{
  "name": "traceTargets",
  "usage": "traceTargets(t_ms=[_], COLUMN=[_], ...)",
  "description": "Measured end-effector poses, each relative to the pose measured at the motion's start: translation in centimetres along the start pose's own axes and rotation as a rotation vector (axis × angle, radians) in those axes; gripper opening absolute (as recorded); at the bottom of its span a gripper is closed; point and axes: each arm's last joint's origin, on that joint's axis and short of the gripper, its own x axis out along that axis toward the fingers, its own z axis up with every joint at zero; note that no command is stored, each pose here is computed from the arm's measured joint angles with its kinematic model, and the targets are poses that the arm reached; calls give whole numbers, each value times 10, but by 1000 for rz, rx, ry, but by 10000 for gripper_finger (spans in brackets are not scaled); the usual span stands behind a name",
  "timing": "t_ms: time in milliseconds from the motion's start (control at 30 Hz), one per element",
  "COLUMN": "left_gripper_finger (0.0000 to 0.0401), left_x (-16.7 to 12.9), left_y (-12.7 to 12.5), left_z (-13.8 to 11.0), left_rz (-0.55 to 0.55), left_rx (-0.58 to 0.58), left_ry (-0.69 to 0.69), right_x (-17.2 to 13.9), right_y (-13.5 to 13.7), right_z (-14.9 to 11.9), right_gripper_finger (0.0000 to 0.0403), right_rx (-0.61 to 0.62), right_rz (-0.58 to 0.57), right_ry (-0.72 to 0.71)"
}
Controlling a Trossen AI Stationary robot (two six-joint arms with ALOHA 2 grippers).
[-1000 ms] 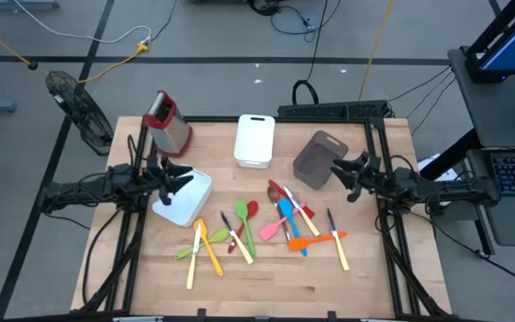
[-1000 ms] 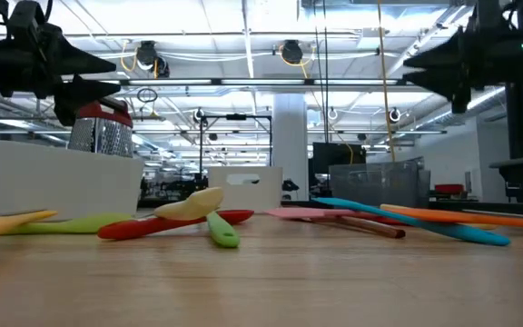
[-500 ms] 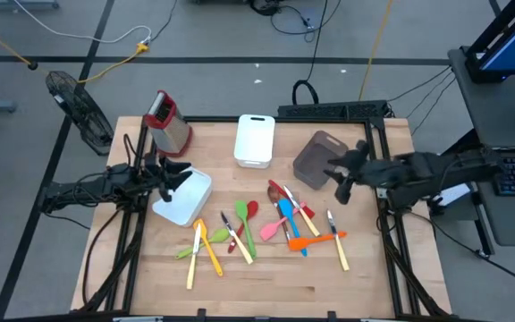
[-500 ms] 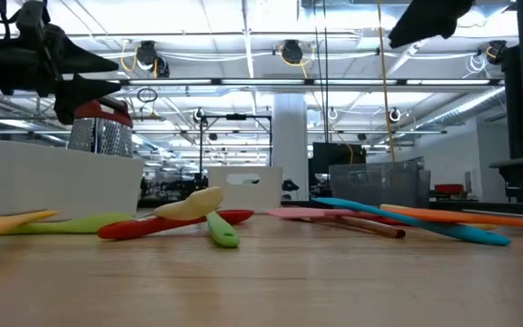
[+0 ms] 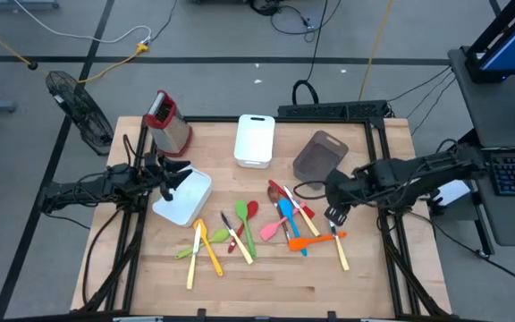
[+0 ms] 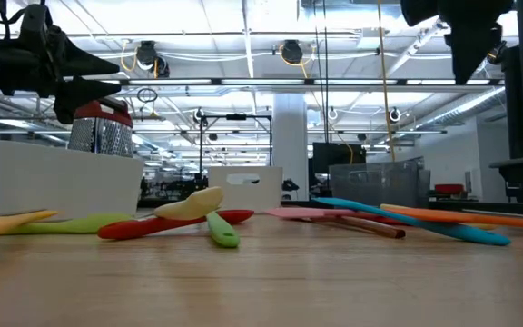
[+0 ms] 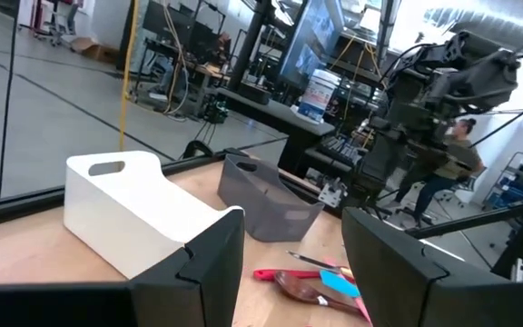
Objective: Pick & Place Kitchen Items
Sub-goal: Put the yellow table knife into the bottom white bin
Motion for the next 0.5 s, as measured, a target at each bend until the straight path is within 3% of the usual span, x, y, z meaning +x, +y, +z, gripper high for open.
traceTargets(t_ms=[267,500], left_gripper_finger=[191,191], left_x=[0,0], left_y=[0,0], left_z=[0,0], left_rz=[1,7], left_rx=[54,70], left_ry=[0,-3], right_x=[-1,5], right_y=[9,19], right_z=[-15,-21], right_gripper_finger=[190,251], right_rx=[108,95], right_rz=[18,10], right_ry=[78,97])
